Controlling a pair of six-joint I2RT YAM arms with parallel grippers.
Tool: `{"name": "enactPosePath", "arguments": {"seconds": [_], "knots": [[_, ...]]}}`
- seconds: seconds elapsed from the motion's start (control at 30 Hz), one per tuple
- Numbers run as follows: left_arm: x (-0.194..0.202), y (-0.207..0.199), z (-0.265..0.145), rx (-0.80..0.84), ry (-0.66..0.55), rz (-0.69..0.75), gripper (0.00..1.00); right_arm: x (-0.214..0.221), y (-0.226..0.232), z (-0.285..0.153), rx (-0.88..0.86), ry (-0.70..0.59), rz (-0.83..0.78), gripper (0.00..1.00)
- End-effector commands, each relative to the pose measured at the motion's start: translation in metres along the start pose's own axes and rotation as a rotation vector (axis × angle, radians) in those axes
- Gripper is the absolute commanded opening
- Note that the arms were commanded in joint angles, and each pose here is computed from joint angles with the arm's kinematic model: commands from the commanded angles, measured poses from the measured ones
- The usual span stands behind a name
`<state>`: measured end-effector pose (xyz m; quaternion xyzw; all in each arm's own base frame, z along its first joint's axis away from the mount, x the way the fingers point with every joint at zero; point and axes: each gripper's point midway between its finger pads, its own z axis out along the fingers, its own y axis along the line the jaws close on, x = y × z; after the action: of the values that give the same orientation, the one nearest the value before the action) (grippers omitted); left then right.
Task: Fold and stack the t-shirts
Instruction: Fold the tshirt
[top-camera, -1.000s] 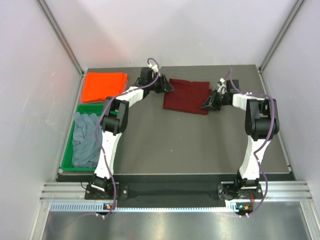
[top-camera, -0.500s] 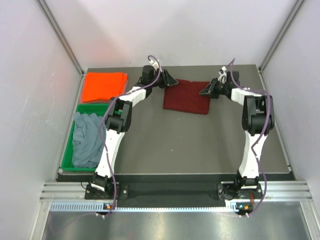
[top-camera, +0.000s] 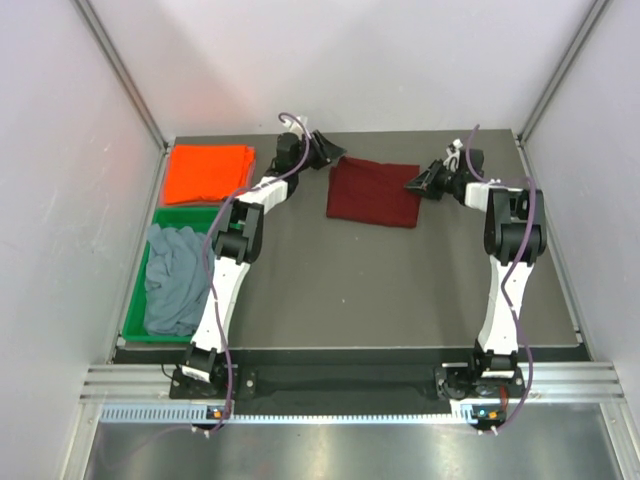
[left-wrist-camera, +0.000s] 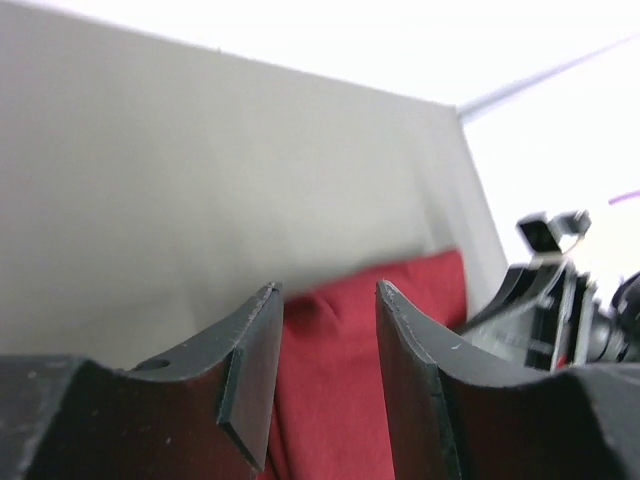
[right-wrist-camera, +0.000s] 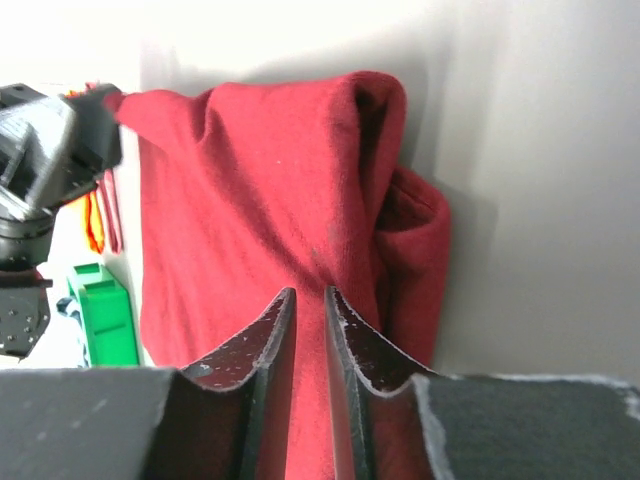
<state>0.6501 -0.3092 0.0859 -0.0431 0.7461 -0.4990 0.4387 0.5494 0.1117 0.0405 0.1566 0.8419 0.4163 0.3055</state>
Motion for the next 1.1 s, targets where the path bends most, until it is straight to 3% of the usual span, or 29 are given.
{"name": "enactPosePath", "arguments": {"seconds": [0.0, 0.13, 0.17, 0.23, 0.27, 0.33, 0.37, 0.43, 0.57, 0.67, 1.07], "knots": [[-0.046, -0.03, 0.001, 0.079, -0.136, 0.019, 0.47, -0.014, 0.002, -0.005, -0.026, -0.058, -0.04, 0.21], [-0.046, -0.042, -0.008, 0.086, -0.08, 0.008, 0.45, -0.015, 0.012, -0.012, -0.033, -0.06, -0.044, 0.25], [-0.057, -0.062, -0.016, 0.096, -0.078, 0.03, 0.44, -0.018, 0.019, -0.017, -0.031, -0.062, -0.05, 0.25], [-0.039, -0.051, -0.028, 0.018, -0.005, 0.055, 0.44, -0.025, 0.033, -0.027, -0.036, -0.075, -0.076, 0.26], [-0.052, -0.074, -0.041, 0.016, -0.01, 0.091, 0.44, -0.025, 0.037, -0.031, -0.034, -0.076, -0.091, 0.27], [-0.027, -0.05, -0.062, -0.115, 0.068, 0.13, 0.44, -0.028, 0.051, -0.045, -0.03, -0.079, -0.107, 0.29], [-0.038, -0.068, -0.076, -0.128, 0.056, 0.166, 0.46, -0.027, 0.054, -0.049, -0.027, -0.074, -0.123, 0.32], [-0.011, -0.049, -0.099, -0.207, 0.134, 0.178, 0.46, -0.022, 0.063, -0.061, -0.013, -0.057, -0.133, 0.37], [0.016, -0.053, -0.129, -0.217, 0.205, 0.196, 0.48, 0.002, 0.048, -0.076, 0.087, 0.009, -0.153, 0.51], [0.041, -0.043, -0.136, -0.21, 0.268, 0.169, 0.49, 0.021, 0.032, -0.085, 0.162, 0.05, -0.159, 0.59], [0.112, -0.015, -0.132, -0.223, 0.461, 0.117, 0.49, 0.07, -0.006, -0.084, 0.27, 0.149, -0.164, 0.61]]}}
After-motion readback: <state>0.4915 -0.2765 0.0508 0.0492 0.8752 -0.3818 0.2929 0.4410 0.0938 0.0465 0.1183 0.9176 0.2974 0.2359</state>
